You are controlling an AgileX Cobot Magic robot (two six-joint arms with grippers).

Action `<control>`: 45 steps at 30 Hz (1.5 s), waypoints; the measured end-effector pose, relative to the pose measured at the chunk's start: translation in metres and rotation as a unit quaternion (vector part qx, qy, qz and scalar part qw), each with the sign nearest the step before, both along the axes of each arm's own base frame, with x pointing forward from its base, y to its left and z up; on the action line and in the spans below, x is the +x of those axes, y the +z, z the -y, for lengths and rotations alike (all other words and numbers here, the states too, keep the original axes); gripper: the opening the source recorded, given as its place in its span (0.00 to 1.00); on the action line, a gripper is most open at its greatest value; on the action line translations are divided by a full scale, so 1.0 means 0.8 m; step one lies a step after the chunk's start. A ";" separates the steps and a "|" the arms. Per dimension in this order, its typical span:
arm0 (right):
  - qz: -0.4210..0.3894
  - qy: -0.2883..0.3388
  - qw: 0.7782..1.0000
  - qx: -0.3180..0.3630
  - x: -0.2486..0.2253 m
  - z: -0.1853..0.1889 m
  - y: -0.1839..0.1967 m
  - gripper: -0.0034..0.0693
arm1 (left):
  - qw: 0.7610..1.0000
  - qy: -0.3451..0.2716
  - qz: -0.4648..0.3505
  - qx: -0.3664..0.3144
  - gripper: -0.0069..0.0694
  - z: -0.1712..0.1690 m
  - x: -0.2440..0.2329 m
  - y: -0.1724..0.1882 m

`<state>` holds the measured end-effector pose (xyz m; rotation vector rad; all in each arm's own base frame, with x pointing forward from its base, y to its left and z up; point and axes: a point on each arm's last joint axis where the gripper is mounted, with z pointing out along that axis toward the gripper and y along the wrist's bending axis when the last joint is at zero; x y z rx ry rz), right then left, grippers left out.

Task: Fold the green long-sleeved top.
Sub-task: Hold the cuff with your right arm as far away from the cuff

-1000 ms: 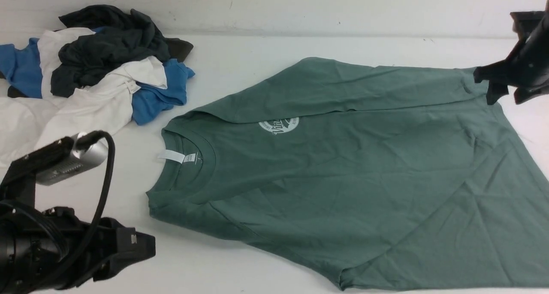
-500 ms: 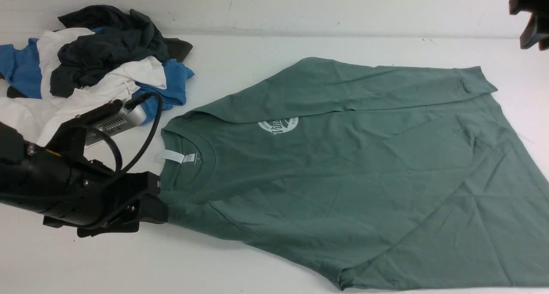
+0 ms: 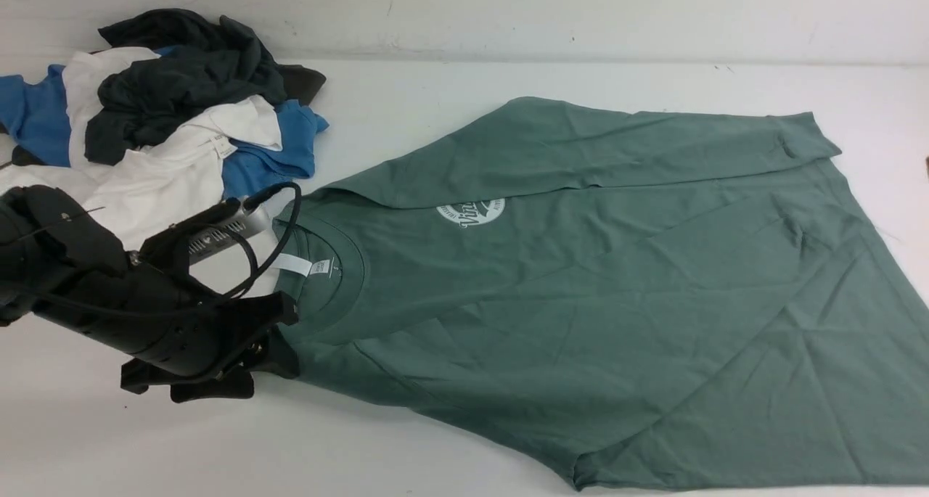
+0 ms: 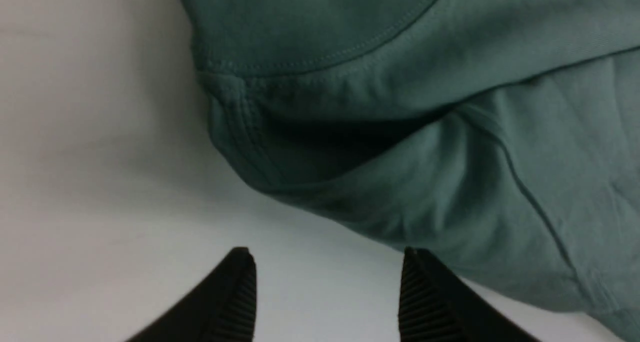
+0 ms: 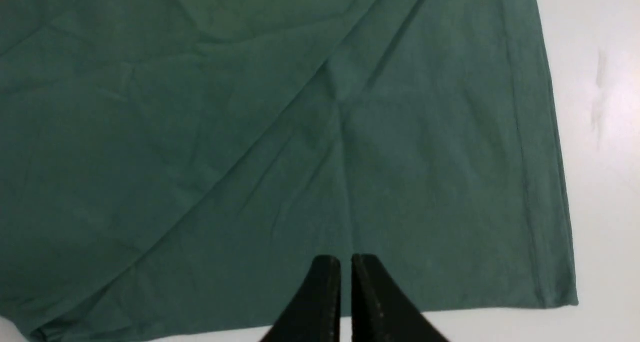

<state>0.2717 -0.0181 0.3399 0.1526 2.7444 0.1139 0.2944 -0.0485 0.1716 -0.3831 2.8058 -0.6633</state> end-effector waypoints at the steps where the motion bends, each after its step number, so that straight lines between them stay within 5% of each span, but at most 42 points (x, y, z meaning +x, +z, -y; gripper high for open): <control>1: -0.005 0.004 1.000 0.000 -0.001 0.000 -0.004 0.08 | 1.000 0.010 -0.008 -0.008 0.57 0.001 0.003 -0.005; 18: 0.008 0.067 0.997 0.036 0.000 -0.013 -0.004 0.08 | 0.996 0.081 0.010 -0.039 0.55 0.002 0.019 -0.009; 22: 0.010 0.072 0.997 0.040 0.000 -0.015 -0.003 0.08 | 0.997 0.075 0.011 -0.032 0.39 0.001 0.019 -0.009; 25: 0.011 0.072 0.997 0.040 0.000 -0.015 -0.003 0.08 | 0.998 0.059 0.011 -0.012 0.17 -0.002 0.017 -0.012; 28: 0.010 0.072 0.997 0.040 -0.002 -0.015 -0.005 0.08 | 0.998 0.055 0.004 -0.006 0.12 -0.002 0.012 -0.016; 37: 0.015 0.071 0.997 0.006 -0.068 -0.015 -0.010 0.08 | 0.999 0.018 -0.029 0.036 0.11 -0.011 -0.041 -0.036; 45: 0.141 0.070 0.988 -0.010 -0.163 -0.025 0.044 0.08 | 0.995 -0.028 -0.043 0.089 0.11 -0.041 -0.110 -0.010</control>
